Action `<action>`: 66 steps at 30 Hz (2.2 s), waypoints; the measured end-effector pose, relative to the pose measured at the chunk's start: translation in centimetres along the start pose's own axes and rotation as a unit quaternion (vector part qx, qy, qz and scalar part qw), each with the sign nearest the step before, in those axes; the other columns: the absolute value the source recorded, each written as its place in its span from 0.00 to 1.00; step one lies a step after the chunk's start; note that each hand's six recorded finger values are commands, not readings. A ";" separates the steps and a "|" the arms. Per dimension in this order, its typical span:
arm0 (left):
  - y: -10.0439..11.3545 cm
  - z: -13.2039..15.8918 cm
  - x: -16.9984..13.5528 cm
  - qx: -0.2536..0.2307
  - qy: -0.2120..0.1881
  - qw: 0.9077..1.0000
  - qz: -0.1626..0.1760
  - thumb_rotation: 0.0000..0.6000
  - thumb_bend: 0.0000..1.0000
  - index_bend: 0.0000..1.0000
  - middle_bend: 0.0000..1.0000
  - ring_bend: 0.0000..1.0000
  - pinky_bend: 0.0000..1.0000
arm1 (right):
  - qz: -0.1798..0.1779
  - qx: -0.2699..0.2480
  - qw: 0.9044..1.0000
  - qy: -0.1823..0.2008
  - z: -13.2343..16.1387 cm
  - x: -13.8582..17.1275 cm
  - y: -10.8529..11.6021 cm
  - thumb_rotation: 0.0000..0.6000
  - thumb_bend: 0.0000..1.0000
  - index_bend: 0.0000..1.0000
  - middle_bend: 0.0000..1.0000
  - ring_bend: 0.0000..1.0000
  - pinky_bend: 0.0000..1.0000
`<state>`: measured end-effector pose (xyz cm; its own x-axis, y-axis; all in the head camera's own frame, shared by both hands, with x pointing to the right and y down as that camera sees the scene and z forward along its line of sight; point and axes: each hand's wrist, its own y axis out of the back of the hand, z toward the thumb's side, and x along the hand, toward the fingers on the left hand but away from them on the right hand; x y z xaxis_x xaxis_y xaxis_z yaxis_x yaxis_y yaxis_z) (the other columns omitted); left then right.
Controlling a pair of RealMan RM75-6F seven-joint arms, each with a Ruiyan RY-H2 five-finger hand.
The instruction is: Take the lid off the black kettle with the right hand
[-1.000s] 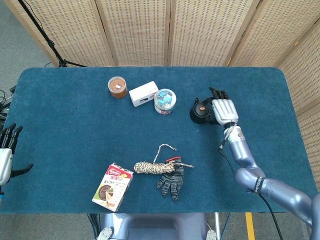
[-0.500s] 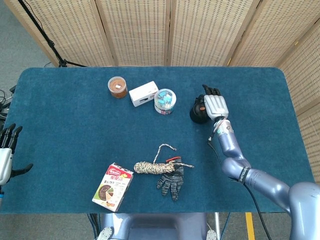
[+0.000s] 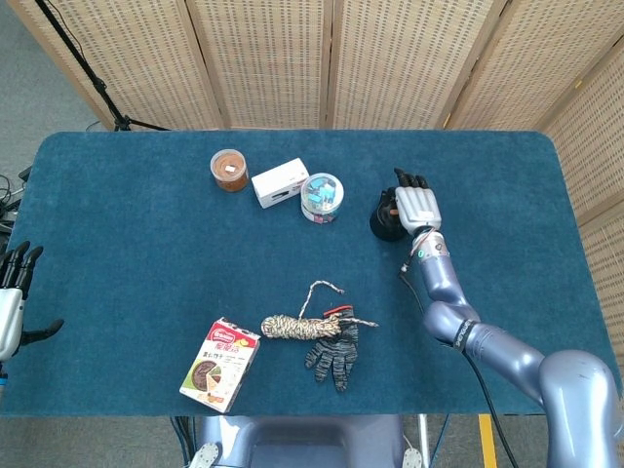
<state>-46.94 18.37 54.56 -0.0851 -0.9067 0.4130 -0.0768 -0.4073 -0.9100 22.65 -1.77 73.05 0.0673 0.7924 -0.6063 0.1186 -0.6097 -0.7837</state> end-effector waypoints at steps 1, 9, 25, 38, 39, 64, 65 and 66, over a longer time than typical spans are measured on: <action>0.0 0.0 0.0 0.000 0.000 1.000 0.000 1.00 0.05 0.00 0.00 0.00 0.00 | 0.000 0.000 1.000 -0.001 0.0 -0.1 0.0 1.00 0.40 0.42 0.00 0.00 0.00; 0.0 -0.1 0.0 -0.002 0.002 1.000 0.000 1.00 0.05 0.00 0.00 0.00 0.00 | 0.004 0.004 1.000 -0.002 0.1 -0.5 -0.6 1.00 0.40 0.42 0.00 0.00 0.00; 0.1 -0.1 0.0 -0.006 0.002 1.000 0.000 1.00 0.05 0.00 0.00 0.00 0.00 | 0.005 0.011 1.000 -0.006 0.2 -0.9 -0.9 1.00 0.40 0.45 0.00 0.00 0.00; 0.2 -0.2 0.0 -0.008 0.003 1.000 0.000 1.00 0.05 0.00 0.00 0.00 0.00 | 0.003 0.018 1.000 -0.019 -0.5 -1.4 -0.8 1.00 0.41 0.48 0.00 0.00 0.00; 0.2 -0.2 0.0 -0.008 0.003 1.000 0.000 1.00 0.05 0.00 0.00 0.00 0.00 | 0.002 0.018 1.000 -0.021 -0.6 -1.4 -0.8 1.00 0.41 0.48 0.00 0.00 0.00; 0.2 -0.2 0.0 -0.011 0.003 1.000 -0.001 1.00 0.05 0.00 0.00 0.00 0.00 | -0.017 0.007 1.000 -0.020 -0.8 -1.3 0.3 1.00 0.44 0.60 0.00 0.00 0.00; 0.2 -0.2 0.0 -0.011 0.003 1.000 -0.001 1.00 0.05 0.00 0.00 0.00 0.00 | -0.018 0.006 1.000 -0.019 -0.7 -1.3 0.4 1.00 0.44 0.61 0.00 0.00 0.00; 0.2 -0.2 -0.1 -0.011 0.003 1.000 -0.002 1.00 0.05 0.00 0.00 0.00 0.00 | -0.020 0.006 1.000 -0.018 -0.7 -1.2 0.6 1.00 0.44 0.61 0.00 0.00 0.00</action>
<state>-47.14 18.37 54.38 -0.0910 -0.9047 0.4163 -0.0988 -0.4078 -0.9077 23.35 -3.07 73.43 0.0263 0.8151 -0.5788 0.1091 -0.5779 -0.8088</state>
